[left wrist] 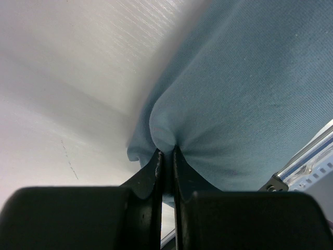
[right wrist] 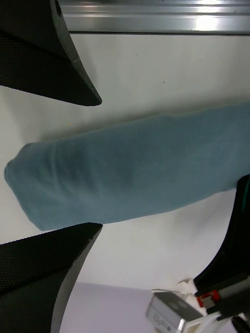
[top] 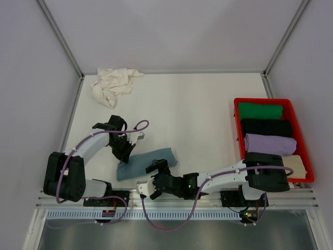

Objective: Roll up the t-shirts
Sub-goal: Roll the tshirt

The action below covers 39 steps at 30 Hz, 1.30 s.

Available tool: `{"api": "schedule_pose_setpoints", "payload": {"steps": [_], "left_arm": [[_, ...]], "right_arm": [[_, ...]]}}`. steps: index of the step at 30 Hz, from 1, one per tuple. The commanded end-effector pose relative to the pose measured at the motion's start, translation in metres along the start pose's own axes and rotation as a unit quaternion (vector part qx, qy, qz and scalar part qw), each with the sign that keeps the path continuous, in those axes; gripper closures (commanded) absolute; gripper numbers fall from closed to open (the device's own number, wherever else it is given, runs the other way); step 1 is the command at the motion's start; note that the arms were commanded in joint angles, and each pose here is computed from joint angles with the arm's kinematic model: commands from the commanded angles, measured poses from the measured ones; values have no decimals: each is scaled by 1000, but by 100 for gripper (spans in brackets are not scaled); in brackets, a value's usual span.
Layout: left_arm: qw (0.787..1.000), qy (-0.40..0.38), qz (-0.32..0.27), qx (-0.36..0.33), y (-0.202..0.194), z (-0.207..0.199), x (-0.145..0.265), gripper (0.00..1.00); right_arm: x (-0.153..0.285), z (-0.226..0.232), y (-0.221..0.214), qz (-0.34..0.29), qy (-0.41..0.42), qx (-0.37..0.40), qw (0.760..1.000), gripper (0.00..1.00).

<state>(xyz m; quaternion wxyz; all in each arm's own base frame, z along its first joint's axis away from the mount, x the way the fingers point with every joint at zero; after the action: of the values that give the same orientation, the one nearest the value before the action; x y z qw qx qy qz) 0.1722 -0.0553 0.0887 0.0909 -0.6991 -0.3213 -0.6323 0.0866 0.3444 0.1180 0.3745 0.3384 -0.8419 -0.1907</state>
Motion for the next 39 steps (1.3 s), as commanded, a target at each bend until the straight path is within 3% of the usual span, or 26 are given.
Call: {"api": "schedule_pose_setpoints", "payload": {"steps": [1,8,26,34,39], "left_arm": [[1000,-6,-1,-5,0,0,-2,92],[1000,-11,-3,-4,2,0,-2,92],[999,-9,-2,-36,2,3,0,92],[999,-15,-9,-44,7,3,5,88],[998,25,-40,-34,20,10,34,63]], "right_arm": [[-15,2,13,-8,38,39,998,2],[-46,10,10,38,68,94,993,2],[-84,0,-19,109,143,72,981,3],[-88,0,-24,120,201,82,969,30],[-88,-12,-12,123,245,30,961,55]]}}
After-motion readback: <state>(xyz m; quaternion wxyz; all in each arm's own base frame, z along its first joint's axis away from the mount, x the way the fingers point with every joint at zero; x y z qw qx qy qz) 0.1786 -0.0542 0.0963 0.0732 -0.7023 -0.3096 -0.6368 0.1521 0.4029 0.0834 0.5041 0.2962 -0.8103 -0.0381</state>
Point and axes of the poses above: each gripper's point midway between its finger pads, its own x axis back along the fingers, its own z axis along the line the jaws close on, y = z × x, the point moved 6 cm from there along x, back along the fingers, and after that the axes turned 8 degrees about -x, right-handed, at the moved point
